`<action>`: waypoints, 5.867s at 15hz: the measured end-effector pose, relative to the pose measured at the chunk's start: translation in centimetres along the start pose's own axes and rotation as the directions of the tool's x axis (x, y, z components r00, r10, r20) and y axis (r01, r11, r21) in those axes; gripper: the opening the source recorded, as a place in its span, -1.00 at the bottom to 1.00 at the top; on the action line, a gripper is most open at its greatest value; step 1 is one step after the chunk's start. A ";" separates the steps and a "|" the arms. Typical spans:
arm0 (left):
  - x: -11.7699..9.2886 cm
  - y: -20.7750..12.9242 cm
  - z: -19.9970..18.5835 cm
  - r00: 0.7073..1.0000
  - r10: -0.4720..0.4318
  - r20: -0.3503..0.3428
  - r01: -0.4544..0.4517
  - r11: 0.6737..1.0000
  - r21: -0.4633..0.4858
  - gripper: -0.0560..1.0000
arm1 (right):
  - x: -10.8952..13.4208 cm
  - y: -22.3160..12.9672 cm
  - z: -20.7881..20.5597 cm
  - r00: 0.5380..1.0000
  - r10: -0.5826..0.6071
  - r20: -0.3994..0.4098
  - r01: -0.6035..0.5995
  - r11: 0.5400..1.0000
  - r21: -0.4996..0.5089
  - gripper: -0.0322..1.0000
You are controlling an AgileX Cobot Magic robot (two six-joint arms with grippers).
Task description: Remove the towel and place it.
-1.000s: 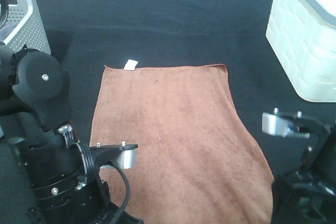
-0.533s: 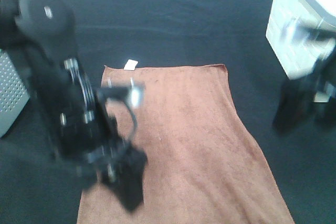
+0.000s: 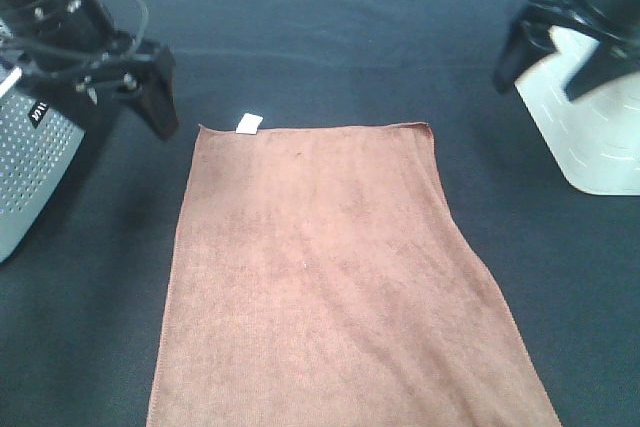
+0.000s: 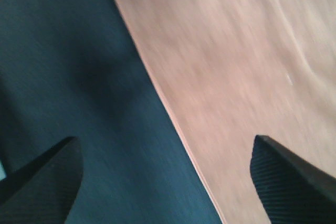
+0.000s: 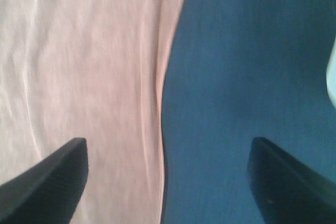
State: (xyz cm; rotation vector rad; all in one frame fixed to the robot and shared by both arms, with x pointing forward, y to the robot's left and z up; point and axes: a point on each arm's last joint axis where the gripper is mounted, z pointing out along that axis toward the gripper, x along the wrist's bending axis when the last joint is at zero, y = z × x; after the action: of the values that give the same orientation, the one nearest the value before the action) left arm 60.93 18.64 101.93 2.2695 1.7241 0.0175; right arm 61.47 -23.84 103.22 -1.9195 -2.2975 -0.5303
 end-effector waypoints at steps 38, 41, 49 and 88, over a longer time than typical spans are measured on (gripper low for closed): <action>1.3 9.4 16.9 0.993 -0.038 0.111 0.044 0.998 -0.051 0.38 | 0.1 9.1 19.2 0.994 -0.113 0.007 0.113 0.993 0.014 0.38; 1.7 9.3 17.1 0.997 -0.012 0.072 0.015 0.999 -0.046 0.05 | -0.3 9.1 19.4 0.989 -0.135 0.054 0.135 0.991 0.017 -0.02; 2.4 9.2 17.1 0.997 0.081 -0.003 -0.082 0.996 -0.033 -0.89 | -0.4 9.2 19.5 0.990 -0.129 0.064 0.129 0.992 0.011 -0.92; 3.3 16.5 18.0 0.976 0.084 -0.202 -0.206 0.660 -0.722 -0.89 | -1.9 16.9 19.3 0.945 -0.152 0.290 0.301 0.753 -0.585 -0.92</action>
State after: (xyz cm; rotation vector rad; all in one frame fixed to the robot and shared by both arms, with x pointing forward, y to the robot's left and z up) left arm 80.69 13.83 88.05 1.7768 1.2342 0.8042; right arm 80.94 -16.85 88.04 -2.0271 -2.7763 -1.3199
